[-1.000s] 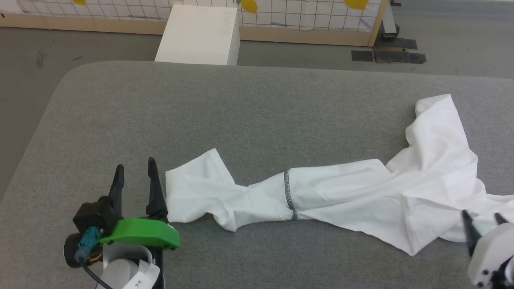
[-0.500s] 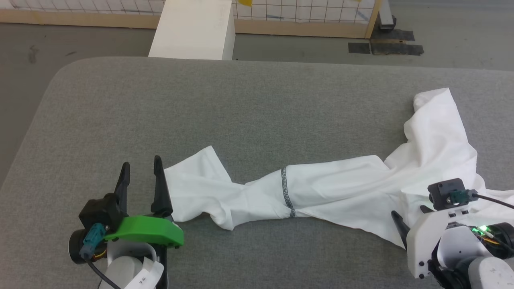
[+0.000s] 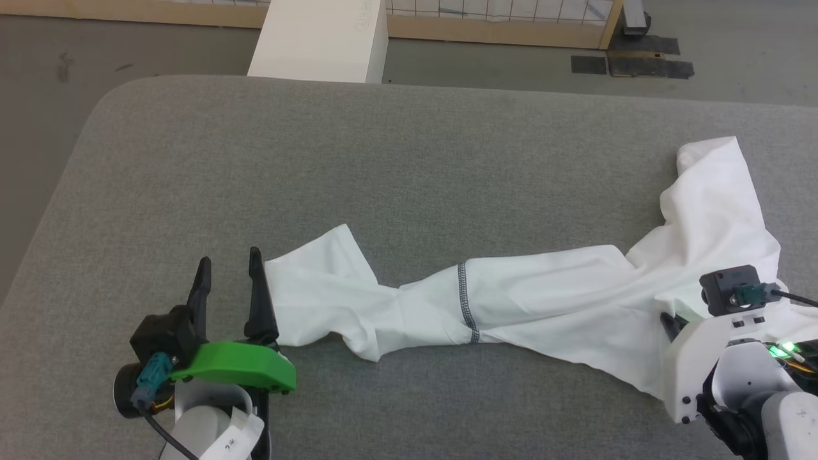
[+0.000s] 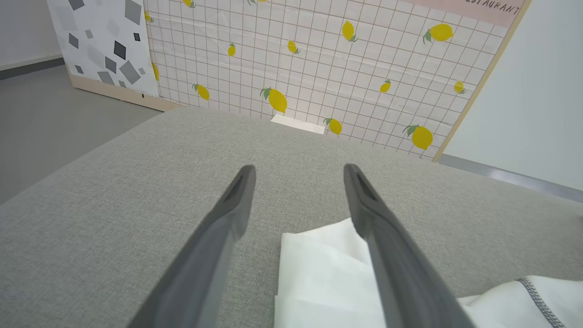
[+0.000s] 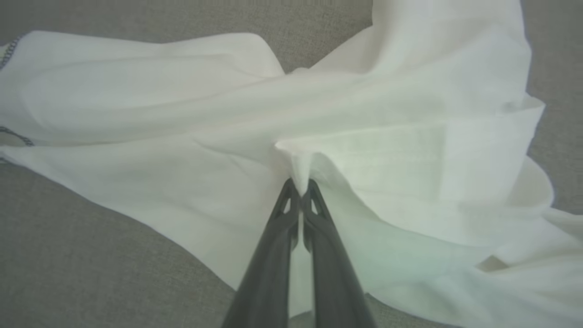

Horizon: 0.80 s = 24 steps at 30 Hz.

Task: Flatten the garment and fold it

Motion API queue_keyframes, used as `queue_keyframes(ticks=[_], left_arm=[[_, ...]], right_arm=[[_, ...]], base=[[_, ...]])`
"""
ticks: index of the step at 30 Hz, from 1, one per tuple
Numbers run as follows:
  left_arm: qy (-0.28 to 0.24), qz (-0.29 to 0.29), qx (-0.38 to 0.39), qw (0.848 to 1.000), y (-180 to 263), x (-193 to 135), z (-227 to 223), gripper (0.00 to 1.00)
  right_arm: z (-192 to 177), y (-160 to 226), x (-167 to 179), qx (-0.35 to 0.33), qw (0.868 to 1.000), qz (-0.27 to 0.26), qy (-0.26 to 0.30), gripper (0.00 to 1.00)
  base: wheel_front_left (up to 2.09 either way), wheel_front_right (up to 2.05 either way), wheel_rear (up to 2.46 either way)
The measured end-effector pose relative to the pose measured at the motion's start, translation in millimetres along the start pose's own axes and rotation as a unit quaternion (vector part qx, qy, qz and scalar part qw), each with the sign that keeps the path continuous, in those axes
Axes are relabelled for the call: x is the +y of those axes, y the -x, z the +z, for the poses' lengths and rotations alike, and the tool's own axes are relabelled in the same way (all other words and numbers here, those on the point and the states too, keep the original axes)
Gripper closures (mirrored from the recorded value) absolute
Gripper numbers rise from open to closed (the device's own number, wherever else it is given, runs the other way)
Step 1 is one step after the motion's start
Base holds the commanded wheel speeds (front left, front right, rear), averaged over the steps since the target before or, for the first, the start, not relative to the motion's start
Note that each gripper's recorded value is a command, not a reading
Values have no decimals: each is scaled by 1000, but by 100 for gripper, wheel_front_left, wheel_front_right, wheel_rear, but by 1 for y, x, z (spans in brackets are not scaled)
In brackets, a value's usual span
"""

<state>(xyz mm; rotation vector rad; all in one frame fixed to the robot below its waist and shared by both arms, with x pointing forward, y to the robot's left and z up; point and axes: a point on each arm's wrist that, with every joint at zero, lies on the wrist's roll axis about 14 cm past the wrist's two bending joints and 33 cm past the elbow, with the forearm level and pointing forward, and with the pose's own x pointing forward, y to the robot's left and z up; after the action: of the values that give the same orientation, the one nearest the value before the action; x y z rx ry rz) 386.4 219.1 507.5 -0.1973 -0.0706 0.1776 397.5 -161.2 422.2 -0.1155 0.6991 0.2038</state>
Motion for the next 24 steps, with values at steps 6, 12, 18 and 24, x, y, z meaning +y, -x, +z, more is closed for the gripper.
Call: queue_keyframes(ticks=[6, 12, 18, 24], left_arm=[[3, -4, -1, 1000, -1, -3, 1, 0], [5, -8, -2, 1000, -7, -7, 0, 0], [11, -22, 3, 1000, -16, -19, -5, 0], [14, -35, 4, 999, -23, -26, -6, 0]], right_arm=[[23, 10, -3, -37, 999, 3, -9, 100], [76, 8, 8, -101, 995, 25, -3, 100], [169, -9, 42, -182, 980, 69, 42, 100], [258, -30, 95, -247, 957, 119, 97, 100]], base=[[0, 0, 0], [0, 0, 0], [0, 0, 0], [0, 0, 0]])
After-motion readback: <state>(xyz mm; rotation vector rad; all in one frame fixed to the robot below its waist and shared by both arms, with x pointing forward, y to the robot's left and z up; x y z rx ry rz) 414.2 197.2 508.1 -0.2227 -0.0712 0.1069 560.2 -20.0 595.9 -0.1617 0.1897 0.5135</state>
